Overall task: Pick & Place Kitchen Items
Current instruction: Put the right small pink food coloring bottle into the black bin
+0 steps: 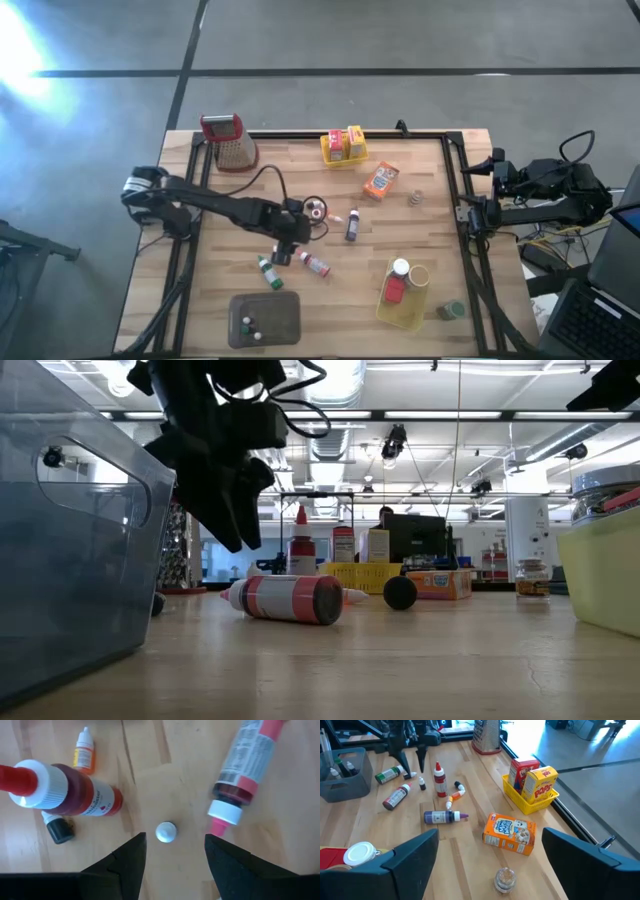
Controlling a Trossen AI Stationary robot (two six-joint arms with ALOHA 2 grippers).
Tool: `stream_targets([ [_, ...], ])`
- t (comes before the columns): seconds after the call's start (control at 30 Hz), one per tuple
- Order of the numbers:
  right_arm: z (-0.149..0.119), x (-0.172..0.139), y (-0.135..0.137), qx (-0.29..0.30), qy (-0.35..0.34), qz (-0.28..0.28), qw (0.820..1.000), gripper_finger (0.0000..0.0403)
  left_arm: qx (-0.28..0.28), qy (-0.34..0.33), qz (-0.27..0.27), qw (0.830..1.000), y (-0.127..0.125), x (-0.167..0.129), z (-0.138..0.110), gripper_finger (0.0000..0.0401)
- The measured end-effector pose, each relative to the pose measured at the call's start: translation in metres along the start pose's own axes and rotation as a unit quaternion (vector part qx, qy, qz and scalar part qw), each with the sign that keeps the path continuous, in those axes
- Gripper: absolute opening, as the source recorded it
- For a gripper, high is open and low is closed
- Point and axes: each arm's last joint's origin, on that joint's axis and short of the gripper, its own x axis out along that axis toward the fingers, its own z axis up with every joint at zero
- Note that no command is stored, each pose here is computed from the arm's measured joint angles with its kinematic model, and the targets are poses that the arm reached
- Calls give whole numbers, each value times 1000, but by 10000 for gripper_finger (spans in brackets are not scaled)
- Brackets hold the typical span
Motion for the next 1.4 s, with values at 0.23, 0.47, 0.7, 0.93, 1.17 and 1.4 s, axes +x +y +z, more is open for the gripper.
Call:
stream_targets([
  [0.23,0,0,0,0,0,0,1000,322,-11,21,12,1000,8,14,-3,206],
  [0.47,0,0,0,0,0,0,1000,299,-13,18,2,1000,8,23,-2,206],
  [0.7,0,0,0,0,0,0,1000,277,-14,13,-5,1000,7,31,0,206],
  [0.93,0,0,0,0,0,0,1000,255,-17,22,-6,1000,6,36,-2,206],
  [1.17,0,0,0,0,0,0,1000,235,-19,20,-6,1000,7,36,-1,205],
  [1.4,0,0,0,0,0,0,1000,221,-19,20,-6,1000,6,36,-1,169],
])
